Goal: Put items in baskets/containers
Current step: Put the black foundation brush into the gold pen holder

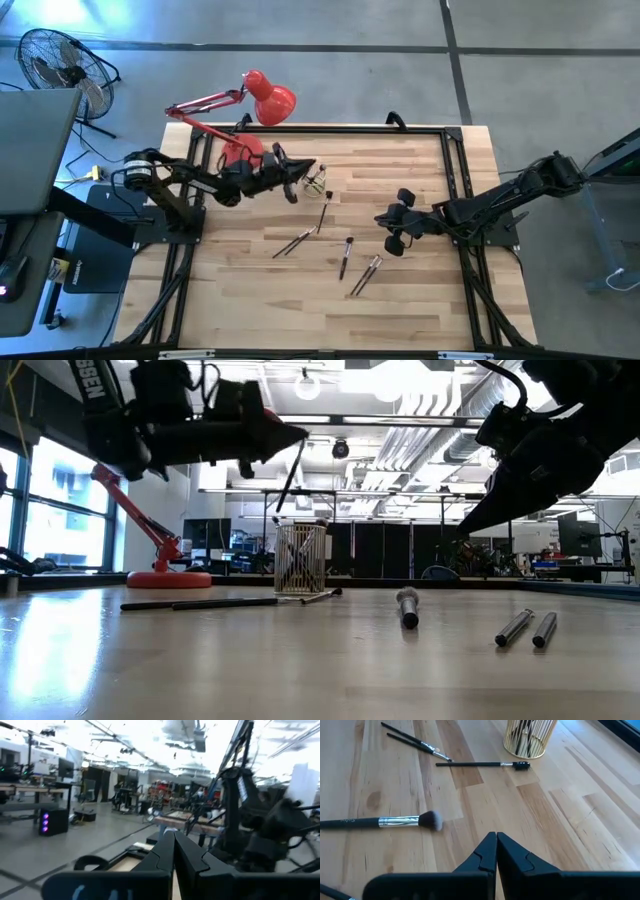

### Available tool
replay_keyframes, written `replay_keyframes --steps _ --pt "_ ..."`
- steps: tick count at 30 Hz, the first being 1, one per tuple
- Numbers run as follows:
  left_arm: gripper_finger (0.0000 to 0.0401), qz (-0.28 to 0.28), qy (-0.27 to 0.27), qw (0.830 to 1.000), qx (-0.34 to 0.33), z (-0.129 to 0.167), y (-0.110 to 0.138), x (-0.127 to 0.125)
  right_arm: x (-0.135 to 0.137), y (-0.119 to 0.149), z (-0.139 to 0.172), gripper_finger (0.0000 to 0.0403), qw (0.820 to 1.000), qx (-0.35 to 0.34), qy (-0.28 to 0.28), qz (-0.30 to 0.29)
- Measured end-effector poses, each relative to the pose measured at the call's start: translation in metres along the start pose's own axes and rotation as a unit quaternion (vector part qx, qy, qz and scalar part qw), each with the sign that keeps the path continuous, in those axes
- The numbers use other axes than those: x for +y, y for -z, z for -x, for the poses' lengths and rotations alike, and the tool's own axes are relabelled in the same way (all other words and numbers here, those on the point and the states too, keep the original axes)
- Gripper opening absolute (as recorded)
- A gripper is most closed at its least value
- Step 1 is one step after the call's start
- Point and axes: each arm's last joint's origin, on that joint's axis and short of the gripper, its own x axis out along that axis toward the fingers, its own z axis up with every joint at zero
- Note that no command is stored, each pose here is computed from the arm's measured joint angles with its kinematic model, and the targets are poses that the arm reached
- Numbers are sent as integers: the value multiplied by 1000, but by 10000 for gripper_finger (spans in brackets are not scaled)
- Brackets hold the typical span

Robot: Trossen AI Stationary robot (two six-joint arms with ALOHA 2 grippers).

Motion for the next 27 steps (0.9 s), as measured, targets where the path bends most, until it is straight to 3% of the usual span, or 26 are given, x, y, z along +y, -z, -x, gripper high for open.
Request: replay_keyframes --steps 9,27 --pt "0 -11 -4 999 42 -16 0 11 0 0 0 3 1000 -3 4 1" --pt "0 -24 -24 996 84 -16 8 13 0 0 0 6 1000 -4 7 1"
